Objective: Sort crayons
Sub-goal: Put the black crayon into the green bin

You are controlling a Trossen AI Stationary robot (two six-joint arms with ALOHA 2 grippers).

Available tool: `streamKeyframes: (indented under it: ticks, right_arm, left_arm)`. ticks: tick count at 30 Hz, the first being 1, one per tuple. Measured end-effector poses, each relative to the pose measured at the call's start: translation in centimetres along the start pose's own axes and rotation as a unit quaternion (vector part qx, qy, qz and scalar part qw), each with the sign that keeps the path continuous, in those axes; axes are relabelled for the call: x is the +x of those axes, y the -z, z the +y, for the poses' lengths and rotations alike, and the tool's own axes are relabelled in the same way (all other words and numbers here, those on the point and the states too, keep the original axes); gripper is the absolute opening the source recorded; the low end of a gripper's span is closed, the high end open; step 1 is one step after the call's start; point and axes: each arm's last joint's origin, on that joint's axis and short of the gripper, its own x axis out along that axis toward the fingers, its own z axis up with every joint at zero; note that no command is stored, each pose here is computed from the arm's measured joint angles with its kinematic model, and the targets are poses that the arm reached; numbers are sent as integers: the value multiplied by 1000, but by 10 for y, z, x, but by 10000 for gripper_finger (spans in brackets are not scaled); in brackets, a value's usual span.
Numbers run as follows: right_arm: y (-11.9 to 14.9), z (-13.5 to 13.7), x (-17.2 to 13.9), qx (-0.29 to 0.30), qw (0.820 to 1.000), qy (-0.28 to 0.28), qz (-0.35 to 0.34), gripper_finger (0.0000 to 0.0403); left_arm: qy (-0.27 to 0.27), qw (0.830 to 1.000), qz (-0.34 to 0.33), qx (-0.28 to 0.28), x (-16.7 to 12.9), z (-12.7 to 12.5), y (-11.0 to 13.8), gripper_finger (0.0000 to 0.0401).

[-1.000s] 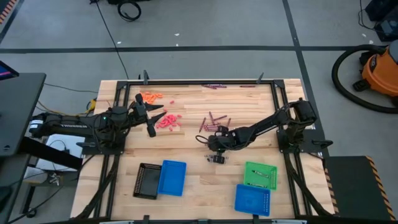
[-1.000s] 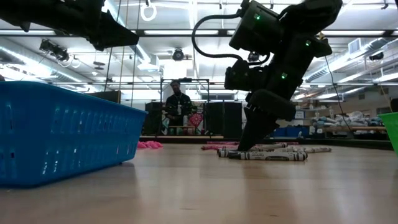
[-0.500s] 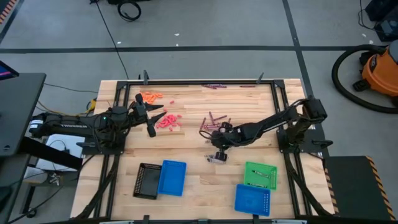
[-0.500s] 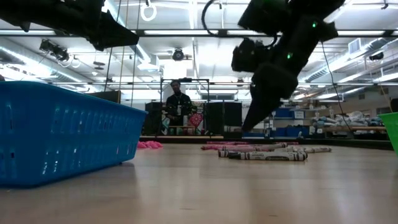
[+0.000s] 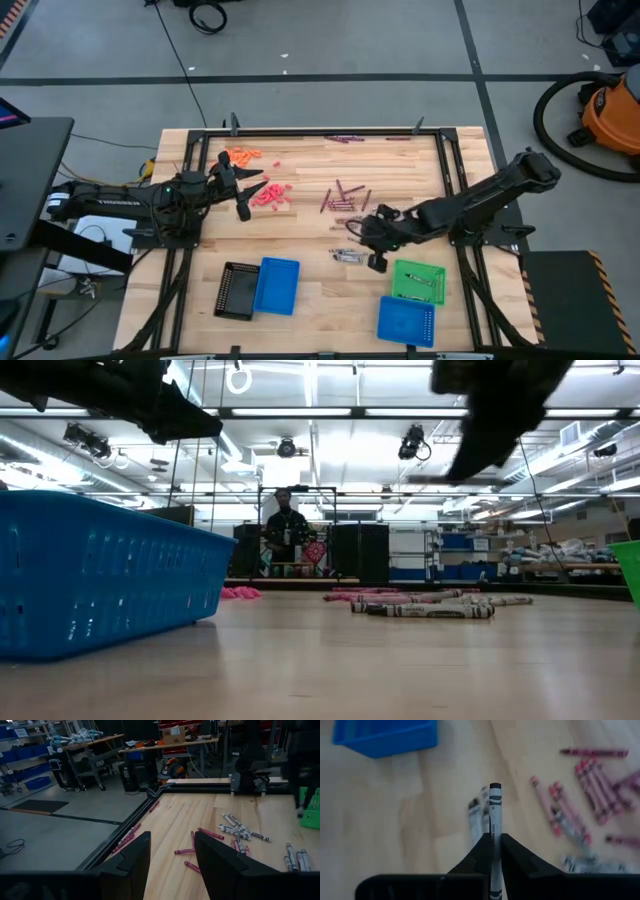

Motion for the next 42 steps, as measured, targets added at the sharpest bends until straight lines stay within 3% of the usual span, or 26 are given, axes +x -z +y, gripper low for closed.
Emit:
streamKeyframes:
  ticks: [12, 25, 33, 42]
  right_arm:
    - [55, 24, -34, 99, 984, 6, 146, 30]
    - [107, 48, -55, 167, 968, 26, 186, 31]
    - [139, 37, -41, 180, 963, 54, 194, 31]
    - [144, 27, -26, 187, 962, 49, 193, 34]
  left_arm:
    - [0, 1000, 0, -6, 0, 0, 0, 164]
    - [0, 1000, 0, -11, 0, 0, 0, 164]
    - [0, 1000, -1, -15, 0, 0, 0, 164]
    - [0, 1000, 2, -24, 0, 0, 0, 164]
